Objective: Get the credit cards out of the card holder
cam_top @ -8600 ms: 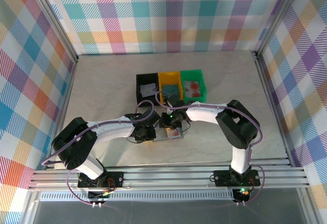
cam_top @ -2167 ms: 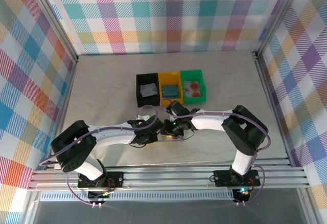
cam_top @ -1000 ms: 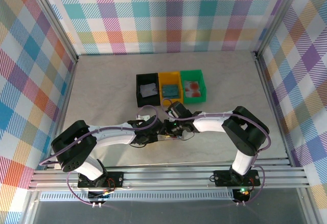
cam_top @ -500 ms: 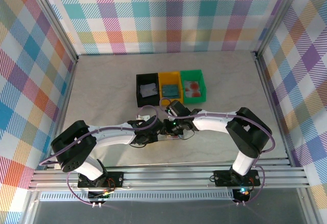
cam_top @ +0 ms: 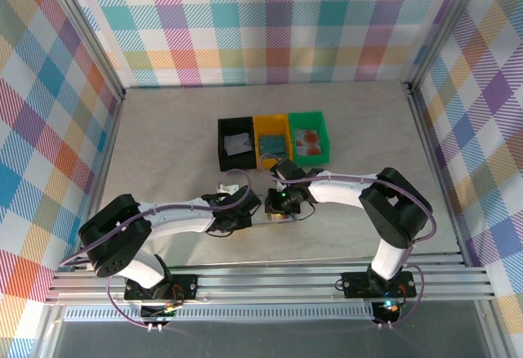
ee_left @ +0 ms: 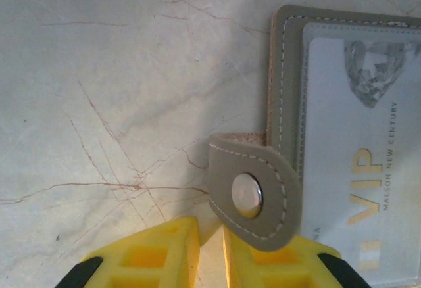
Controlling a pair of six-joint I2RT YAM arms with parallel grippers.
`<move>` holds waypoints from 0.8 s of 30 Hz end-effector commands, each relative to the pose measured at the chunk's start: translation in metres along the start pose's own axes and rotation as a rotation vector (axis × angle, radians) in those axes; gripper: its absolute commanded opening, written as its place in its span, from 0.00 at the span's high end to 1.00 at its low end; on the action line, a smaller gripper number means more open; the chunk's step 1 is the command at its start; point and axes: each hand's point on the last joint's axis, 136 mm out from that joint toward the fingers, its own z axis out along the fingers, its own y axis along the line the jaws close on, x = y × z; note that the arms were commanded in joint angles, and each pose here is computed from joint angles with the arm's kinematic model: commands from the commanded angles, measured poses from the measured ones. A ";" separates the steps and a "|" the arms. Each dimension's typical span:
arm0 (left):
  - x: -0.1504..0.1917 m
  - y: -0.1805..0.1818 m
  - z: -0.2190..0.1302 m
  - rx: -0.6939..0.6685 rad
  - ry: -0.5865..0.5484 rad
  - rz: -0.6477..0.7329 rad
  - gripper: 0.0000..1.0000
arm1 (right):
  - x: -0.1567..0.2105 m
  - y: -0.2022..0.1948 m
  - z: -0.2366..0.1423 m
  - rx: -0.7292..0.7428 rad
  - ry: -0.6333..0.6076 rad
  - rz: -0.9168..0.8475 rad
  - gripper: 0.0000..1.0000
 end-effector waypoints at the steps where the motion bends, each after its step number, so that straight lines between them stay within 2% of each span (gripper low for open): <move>1: 0.087 0.040 0.029 -0.067 0.339 0.045 0.82 | 0.003 -0.008 -0.010 0.031 0.002 -0.020 0.81; 6: 0.076 0.028 0.016 -0.022 0.306 0.049 0.80 | -0.006 0.023 -0.028 -0.067 -0.010 -0.077 0.75; 11: 0.061 0.015 -0.001 0.015 0.269 0.049 0.73 | -0.019 0.037 -0.034 -0.086 -0.013 -0.089 0.75; 16: 0.041 0.001 -0.027 0.071 0.201 0.051 0.61 | -0.030 0.039 -0.025 -0.091 0.001 -0.087 0.75; 24: 0.043 -0.004 -0.030 0.116 0.204 0.017 0.61 | -0.045 0.033 -0.010 -0.081 0.034 -0.053 0.76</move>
